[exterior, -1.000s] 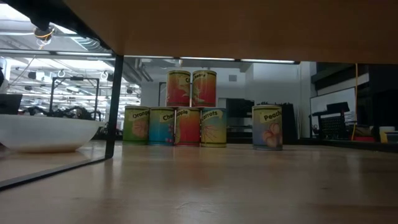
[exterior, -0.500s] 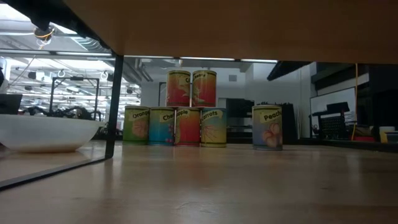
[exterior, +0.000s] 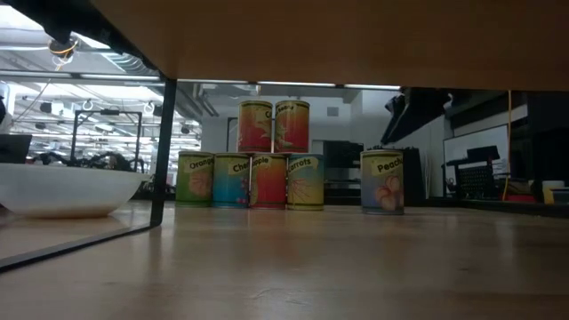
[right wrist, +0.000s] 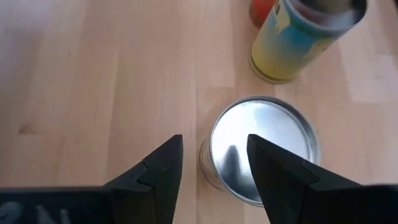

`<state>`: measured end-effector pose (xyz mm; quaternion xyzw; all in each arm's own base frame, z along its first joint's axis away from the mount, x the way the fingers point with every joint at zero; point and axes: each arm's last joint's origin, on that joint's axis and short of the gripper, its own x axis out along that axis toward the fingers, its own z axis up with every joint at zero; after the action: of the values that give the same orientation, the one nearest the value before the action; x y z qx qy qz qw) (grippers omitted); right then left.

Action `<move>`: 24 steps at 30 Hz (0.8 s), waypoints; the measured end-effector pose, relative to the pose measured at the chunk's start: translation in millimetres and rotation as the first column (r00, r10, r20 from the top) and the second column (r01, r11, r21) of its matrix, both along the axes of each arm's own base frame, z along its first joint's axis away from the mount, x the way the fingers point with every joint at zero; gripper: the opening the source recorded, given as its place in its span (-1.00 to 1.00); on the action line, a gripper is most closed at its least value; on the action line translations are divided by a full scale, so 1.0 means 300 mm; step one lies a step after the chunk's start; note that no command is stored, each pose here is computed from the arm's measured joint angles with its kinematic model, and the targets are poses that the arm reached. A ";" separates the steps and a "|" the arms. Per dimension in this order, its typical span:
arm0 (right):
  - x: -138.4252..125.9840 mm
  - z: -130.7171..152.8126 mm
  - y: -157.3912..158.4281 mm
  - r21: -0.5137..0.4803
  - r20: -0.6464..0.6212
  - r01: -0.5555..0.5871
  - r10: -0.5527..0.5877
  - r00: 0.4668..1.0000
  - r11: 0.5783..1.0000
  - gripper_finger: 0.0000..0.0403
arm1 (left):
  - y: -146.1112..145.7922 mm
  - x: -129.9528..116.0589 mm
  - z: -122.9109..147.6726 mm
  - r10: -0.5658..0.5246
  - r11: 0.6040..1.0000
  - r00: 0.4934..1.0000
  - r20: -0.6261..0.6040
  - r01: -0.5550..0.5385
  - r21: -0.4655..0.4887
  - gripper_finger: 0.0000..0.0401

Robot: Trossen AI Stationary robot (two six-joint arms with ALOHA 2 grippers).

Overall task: Pick and place cans onto a shelf
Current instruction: Put the canned peaches on the shelf

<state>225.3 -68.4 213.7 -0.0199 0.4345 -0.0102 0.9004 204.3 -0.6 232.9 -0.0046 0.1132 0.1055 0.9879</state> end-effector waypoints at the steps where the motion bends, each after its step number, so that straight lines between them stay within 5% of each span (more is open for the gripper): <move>1: 0.002 -0.005 -0.001 0.002 -0.007 0.000 0.000 1.000 1.000 -0.08 | 0.000 0.000 0.000 0.000 1.000 1.000 0.000 0.000 0.000 -0.66; 14: 0.025 -0.045 -0.008 0.015 -0.053 -0.001 0.001 0.999 1.000 -0.11 | 0.000 0.000 0.000 0.000 1.000 1.000 -0.001 0.000 0.000 -0.66; 24: 0.024 -0.046 -0.008 0.014 -0.058 0.001 0.000 0.998 1.000 -0.55 | 0.000 0.000 0.000 0.000 1.000 1.000 -0.001 0.000 0.000 -0.66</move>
<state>232.6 -70.9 199.8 -0.0136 0.4603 -0.0069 0.8876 204.2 -0.6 232.8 -0.0044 0.1136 0.1055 0.9879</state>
